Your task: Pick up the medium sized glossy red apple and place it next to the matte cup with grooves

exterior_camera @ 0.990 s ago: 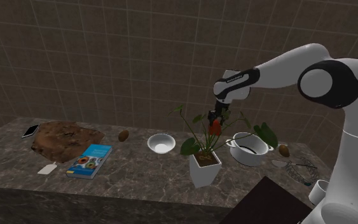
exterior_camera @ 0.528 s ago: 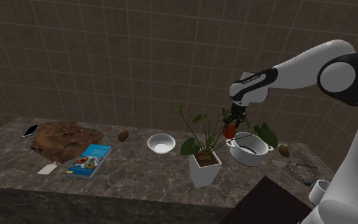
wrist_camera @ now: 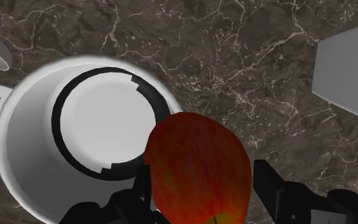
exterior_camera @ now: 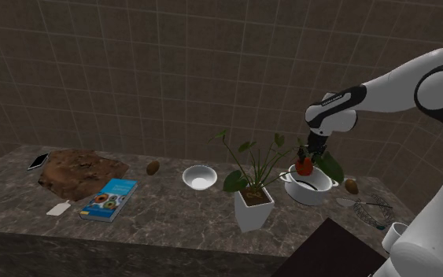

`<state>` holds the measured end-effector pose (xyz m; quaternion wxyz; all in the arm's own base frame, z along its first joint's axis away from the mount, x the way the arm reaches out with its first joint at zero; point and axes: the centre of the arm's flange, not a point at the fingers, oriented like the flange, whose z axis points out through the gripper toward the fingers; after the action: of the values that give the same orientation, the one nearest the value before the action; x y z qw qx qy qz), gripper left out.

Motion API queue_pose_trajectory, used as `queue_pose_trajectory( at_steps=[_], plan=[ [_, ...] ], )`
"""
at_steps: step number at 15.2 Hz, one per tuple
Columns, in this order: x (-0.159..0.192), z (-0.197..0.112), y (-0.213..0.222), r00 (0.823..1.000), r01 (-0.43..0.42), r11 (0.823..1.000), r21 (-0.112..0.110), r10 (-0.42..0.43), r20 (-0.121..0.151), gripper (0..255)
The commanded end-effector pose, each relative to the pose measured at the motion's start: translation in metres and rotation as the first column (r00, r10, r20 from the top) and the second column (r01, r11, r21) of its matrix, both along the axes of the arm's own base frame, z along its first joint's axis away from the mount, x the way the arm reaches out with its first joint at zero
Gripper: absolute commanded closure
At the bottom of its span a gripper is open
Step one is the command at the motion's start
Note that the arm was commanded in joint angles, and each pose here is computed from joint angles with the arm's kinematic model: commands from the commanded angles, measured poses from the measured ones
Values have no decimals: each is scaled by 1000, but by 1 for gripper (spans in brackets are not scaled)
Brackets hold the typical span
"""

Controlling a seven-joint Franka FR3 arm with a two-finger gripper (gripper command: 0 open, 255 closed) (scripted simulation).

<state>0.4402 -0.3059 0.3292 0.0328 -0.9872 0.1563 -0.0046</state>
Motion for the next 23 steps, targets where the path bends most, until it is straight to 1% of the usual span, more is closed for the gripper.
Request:
queue_pose_trajectory(
  at_steps=[1,23],
  plan=[
    [-25,0,-18,1000,-1,1000,1,1,0,255],
    [-254,1,-196,1000,-1,1000,1,1,0,255]
  ],
)
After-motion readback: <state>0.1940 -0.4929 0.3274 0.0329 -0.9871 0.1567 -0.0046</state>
